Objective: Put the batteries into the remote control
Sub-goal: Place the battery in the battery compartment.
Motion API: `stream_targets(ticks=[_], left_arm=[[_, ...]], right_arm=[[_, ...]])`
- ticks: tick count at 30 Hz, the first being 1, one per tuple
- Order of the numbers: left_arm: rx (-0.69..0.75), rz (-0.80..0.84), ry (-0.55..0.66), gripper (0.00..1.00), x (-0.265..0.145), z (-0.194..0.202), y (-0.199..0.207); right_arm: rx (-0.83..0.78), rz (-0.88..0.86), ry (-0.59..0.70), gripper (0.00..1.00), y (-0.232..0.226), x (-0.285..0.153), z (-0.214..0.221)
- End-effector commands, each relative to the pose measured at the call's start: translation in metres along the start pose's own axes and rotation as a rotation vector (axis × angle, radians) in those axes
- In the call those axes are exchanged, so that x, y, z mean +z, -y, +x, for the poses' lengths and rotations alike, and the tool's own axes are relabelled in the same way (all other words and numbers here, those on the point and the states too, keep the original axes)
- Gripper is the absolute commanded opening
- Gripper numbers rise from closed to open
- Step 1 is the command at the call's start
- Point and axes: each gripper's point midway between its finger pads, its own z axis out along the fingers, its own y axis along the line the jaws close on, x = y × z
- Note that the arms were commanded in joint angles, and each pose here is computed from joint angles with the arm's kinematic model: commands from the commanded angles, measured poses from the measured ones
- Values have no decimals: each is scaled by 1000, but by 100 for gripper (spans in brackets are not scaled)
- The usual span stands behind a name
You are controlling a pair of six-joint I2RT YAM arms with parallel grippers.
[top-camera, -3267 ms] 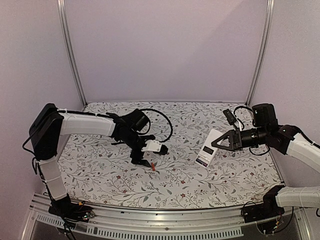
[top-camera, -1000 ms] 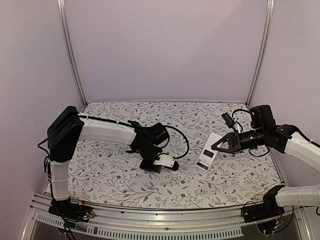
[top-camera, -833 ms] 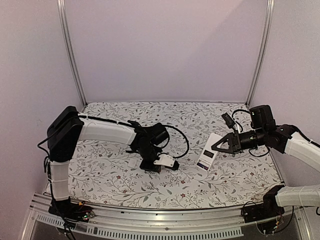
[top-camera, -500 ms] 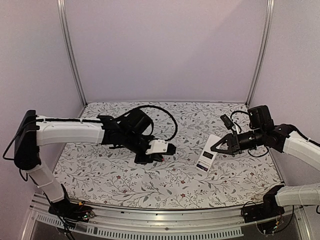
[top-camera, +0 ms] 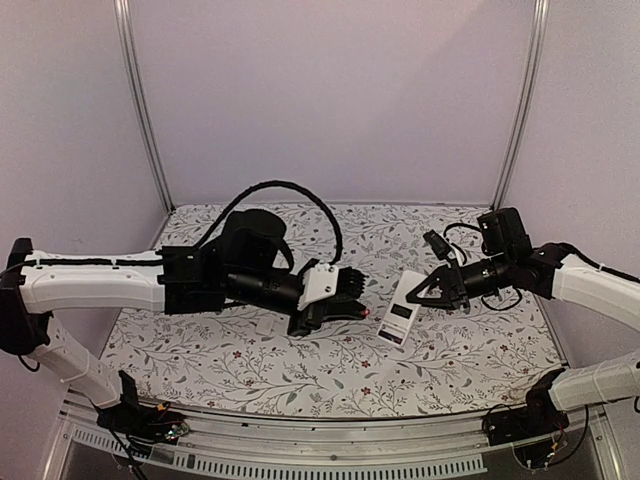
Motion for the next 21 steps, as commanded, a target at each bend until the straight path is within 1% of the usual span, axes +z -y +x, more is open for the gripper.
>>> stream_targets(ticks=[1,6,8,14,21], left_arm=[[13,29,60,0,13,-19,9],[12,74,55,0,30,-18,17],[31,65,84,0,34,-26,15],[24,89,96,0,48,-25,18],[11,103,73,0,61,-14,20]], right_arm=[[-14,-74,4,0,-23,5,-12],[19,-111,-15,0,-31,10,-11],[24,-115,-18,0,-32,11,-10],[34,-130,-26,0,-33,15,-8],[39,-146,-34,0,-36,16,-8]])
